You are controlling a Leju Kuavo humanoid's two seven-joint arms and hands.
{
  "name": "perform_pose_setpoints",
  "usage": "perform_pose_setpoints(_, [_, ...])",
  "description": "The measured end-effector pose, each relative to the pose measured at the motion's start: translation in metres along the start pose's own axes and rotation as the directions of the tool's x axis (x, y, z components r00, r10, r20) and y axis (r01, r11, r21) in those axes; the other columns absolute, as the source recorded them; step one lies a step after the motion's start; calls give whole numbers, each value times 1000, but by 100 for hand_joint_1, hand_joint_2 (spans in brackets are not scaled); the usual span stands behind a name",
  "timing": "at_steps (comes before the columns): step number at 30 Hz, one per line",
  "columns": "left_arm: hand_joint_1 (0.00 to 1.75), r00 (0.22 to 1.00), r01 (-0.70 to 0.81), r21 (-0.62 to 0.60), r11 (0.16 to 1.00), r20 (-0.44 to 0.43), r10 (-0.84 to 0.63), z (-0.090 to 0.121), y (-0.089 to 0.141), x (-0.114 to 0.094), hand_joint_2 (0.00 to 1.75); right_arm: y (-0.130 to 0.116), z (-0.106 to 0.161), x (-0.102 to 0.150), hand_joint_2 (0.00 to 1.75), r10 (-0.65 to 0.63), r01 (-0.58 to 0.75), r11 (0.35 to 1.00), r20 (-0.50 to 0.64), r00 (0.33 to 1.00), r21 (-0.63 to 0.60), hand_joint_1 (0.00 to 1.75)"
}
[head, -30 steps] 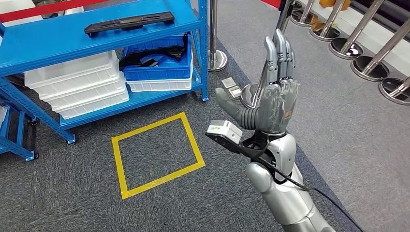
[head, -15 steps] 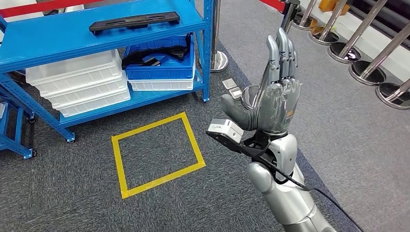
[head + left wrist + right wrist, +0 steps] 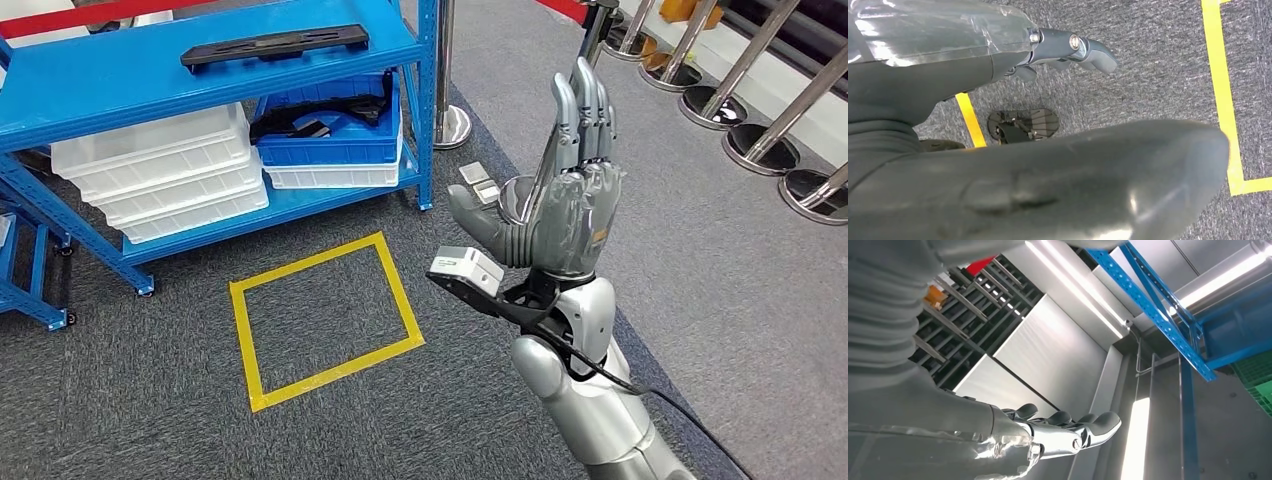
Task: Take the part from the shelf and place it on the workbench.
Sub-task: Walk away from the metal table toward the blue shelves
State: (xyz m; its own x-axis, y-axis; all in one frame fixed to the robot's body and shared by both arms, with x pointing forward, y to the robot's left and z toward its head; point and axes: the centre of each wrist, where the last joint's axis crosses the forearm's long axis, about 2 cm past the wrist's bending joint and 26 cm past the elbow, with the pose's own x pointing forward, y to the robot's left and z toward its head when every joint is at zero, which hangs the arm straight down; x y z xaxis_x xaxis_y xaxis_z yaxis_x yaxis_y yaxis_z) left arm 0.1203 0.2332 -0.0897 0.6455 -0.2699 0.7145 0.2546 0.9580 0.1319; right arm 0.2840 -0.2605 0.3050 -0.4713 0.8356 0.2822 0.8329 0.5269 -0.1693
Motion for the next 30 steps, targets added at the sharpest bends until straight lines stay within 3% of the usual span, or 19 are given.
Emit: perform_pose_setpoints(30, [0, 1000, 20, 9, 1000, 2, -20, -3, 6, 4, 0, -3, 1, -1, 175, 14, -14, 1000, 2, 1000, 3, 0])
